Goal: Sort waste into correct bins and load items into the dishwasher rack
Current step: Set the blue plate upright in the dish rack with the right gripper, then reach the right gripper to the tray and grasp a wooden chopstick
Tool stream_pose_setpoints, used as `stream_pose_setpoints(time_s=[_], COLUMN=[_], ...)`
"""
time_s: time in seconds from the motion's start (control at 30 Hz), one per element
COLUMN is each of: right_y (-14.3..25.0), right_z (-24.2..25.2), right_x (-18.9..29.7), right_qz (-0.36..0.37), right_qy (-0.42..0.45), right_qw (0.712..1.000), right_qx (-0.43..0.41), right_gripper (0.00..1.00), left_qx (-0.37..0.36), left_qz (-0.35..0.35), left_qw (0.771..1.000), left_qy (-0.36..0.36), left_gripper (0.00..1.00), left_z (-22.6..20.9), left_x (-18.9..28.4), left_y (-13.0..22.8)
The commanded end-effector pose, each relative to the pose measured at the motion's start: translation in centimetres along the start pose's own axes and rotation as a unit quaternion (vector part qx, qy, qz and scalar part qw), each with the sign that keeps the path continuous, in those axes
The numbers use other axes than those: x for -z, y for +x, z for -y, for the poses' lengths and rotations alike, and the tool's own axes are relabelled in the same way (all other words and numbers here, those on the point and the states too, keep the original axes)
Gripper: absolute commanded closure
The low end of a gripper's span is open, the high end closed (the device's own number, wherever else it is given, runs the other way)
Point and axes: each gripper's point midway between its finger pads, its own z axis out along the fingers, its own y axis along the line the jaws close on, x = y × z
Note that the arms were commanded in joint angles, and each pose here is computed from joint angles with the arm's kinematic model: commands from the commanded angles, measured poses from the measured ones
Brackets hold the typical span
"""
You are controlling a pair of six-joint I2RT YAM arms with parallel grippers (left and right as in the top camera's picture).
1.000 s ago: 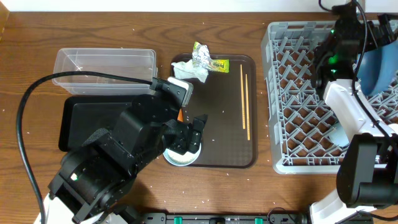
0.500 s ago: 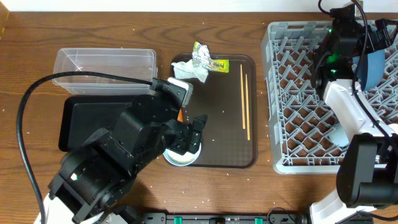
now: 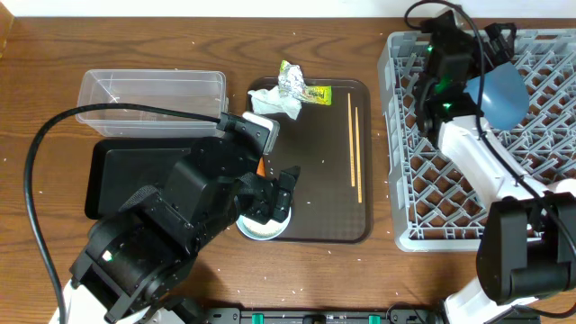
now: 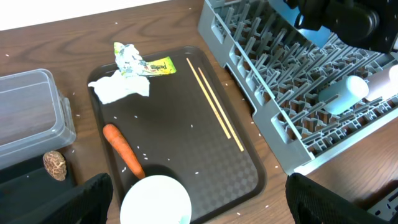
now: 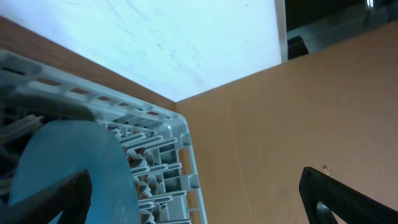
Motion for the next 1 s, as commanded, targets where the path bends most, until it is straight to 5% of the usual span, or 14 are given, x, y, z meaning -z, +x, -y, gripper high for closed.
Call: stream_pose_setpoints(time_s=[0.0,0.23,0.4,0.5,0.73,0.97], right_y=[-1.4,-2.3,-2.0,-2.1,-2.4,0.2], right_z=[0.8,0.2,-3.3,-6.5,-12.3,-15.1], right_x=[1.7,4.3,9.1,13.9,27.1,27.6], right_qz=[0.012,0.026,0.037,0.034,-0.023,-0.160], right_qy=[0.006,-0.031,-0.187,-0.337,-0.655,-0.634], right_qw=[1.000,0.997,0.974,0.924,0.721,0.707], right_qx=[-0.028,-0.070,-0.125,-0.180,-0.226,-0.269], right_gripper=[0.01,0.01,0.01,0.02,0.12,0.17], left_qx=[-0.003,-0.007,-0.038,-0.051,-0.025,0.079], left_qz=[0.007,0.016,0.049,0.067,0.053,-0.015], left_qw=[1.000,1.000,0.998,0.996,0.995,0.984], left_qy=[-0.003,-0.001,0.007,0.011,-0.081,-0.158], left_gripper=[0.11,0.01,0.02,0.02,0.02,0.02], left_z=[-0.2,-0.2,-0.3,-0.4,-3.9,-6.5], left_x=[0.4,1.1,3.5,4.7,5.2,4.3], left_y=[-0.2,-0.4,-0.7,-0.8,0.3,3.7])
